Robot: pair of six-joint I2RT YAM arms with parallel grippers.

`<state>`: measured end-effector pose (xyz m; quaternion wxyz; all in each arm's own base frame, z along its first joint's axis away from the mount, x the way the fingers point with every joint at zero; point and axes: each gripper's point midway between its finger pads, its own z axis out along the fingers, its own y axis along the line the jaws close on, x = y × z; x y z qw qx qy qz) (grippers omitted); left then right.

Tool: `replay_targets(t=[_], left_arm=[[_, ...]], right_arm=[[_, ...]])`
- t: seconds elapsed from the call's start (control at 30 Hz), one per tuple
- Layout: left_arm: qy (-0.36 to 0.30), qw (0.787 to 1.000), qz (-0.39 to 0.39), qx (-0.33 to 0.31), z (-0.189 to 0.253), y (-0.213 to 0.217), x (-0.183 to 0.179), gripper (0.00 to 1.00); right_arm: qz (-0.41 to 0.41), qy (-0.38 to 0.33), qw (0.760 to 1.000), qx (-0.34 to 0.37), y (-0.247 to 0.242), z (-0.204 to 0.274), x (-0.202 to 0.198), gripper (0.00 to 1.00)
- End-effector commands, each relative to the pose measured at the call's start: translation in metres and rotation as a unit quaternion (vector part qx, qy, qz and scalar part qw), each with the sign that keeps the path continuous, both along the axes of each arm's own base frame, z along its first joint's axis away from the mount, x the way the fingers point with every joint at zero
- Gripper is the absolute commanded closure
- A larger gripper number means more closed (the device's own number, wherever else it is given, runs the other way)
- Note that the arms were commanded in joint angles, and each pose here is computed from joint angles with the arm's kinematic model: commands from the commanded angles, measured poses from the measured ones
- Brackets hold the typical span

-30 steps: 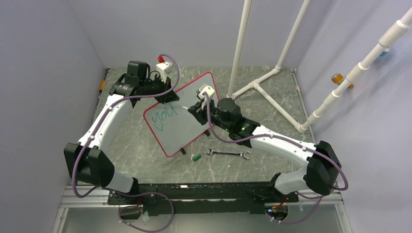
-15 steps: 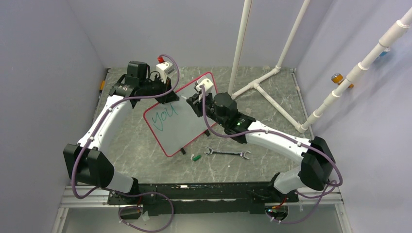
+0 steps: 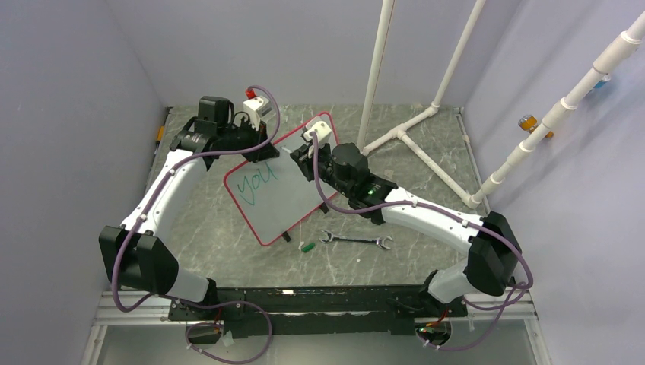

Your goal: Write a sentence on the whiteboard

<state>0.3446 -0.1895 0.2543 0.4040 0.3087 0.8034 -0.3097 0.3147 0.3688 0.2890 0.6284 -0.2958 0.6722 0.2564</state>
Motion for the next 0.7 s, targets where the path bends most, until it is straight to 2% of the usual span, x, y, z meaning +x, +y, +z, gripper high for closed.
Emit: replay_targets(t=[0.0, 0.67], left_arm=[[-0.036, 0.994, 0.031, 0.099, -0.03, 0.029, 0.016, 1.0], [-0.039, 0.994, 0.032, 0.1, -0.029, 0.03, 0.016, 1.0]], right_arm=[[-0.007, -0.012, 1.0, 0.009, 0.002, 0.008, 0.007, 1.0], [0.004, 0.015, 1.0, -0.005, 0.0, -0.014, -0.005, 1.0]])
